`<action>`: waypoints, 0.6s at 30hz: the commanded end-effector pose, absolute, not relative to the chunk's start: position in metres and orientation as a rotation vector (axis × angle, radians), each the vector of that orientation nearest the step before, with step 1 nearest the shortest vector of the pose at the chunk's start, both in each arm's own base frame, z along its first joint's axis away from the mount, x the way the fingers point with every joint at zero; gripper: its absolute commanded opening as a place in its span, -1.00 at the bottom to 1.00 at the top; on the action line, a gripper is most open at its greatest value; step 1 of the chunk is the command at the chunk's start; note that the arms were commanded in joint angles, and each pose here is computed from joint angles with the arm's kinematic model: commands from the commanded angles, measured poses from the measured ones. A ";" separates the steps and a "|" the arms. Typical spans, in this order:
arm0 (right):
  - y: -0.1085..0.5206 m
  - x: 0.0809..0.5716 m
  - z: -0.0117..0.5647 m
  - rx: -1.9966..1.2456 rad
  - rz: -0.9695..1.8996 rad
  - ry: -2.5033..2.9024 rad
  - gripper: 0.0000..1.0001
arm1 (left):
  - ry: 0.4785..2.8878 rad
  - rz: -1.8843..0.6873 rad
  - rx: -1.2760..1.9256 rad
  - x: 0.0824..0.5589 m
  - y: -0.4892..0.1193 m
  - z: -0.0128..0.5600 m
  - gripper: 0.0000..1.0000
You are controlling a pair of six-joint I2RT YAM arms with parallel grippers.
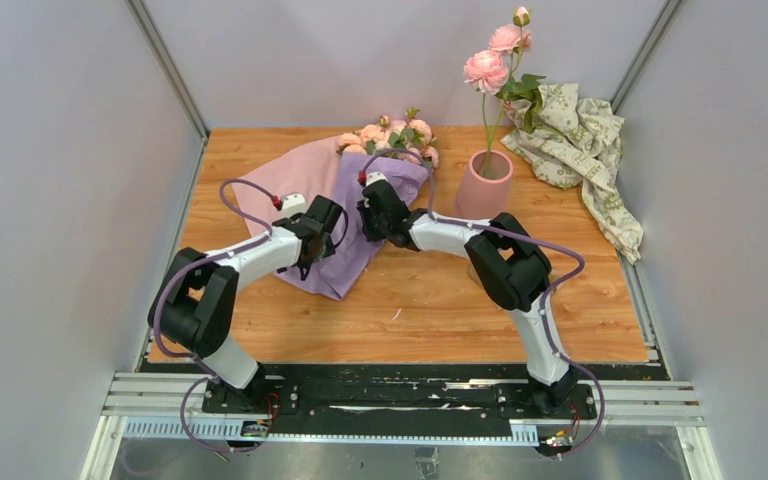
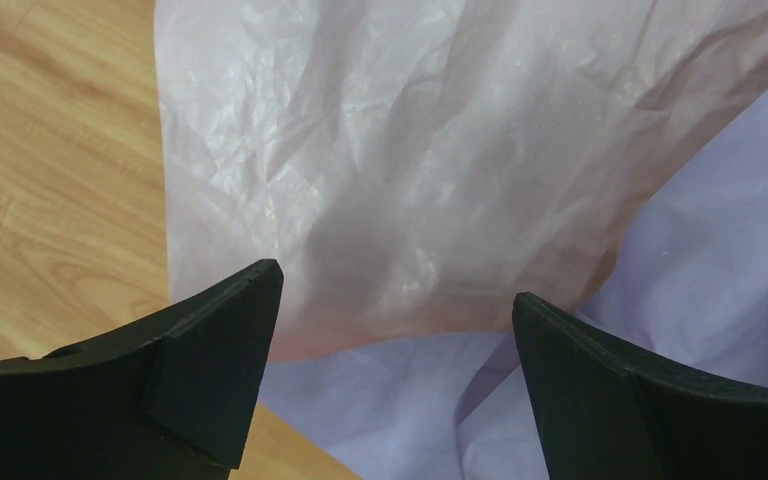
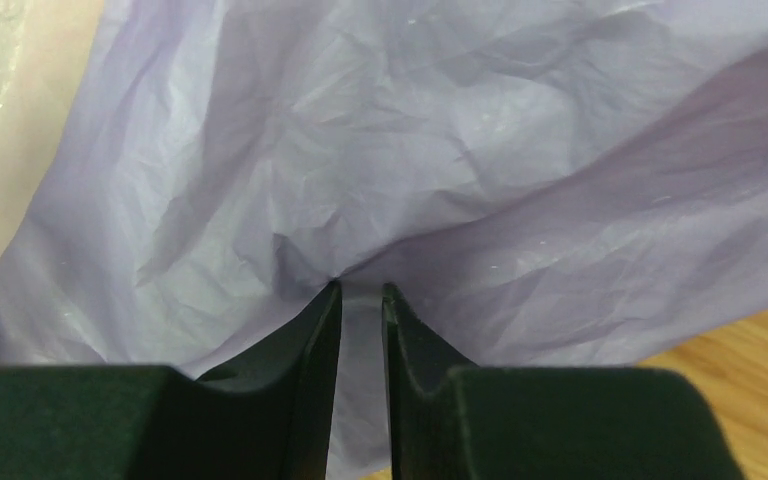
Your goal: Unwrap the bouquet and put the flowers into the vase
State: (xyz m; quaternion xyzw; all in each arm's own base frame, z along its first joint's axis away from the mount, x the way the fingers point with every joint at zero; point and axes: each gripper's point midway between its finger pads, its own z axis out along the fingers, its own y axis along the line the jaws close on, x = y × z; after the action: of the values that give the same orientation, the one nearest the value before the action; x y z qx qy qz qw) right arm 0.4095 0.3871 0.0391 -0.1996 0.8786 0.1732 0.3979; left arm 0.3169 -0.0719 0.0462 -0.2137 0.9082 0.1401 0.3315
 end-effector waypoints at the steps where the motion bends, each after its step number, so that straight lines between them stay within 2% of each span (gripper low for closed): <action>1: 0.380 0.421 0.060 -0.481 0.473 2.210 -0.50 | 2.319 0.158 -0.489 0.352 -0.095 0.068 0.90; 6: 0.372 0.406 0.094 -0.488 0.509 2.156 -0.50 | 2.246 -0.090 -0.400 0.356 -0.120 0.101 0.81; 11: 0.362 0.388 0.114 -0.478 0.542 2.123 -0.51 | 2.250 -0.148 -0.333 0.358 -0.130 0.109 0.63; 18: 0.335 0.371 0.149 -0.466 0.508 2.069 -0.52 | 2.323 -0.223 -0.354 0.371 -0.135 0.083 0.09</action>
State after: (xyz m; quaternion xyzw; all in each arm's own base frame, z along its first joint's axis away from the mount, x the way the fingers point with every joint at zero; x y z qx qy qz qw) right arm 0.3820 0.3479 0.1385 -0.1852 0.8439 0.2202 0.4527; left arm 0.3597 -0.1275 0.0889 -0.1434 0.9067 -0.0571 0.3925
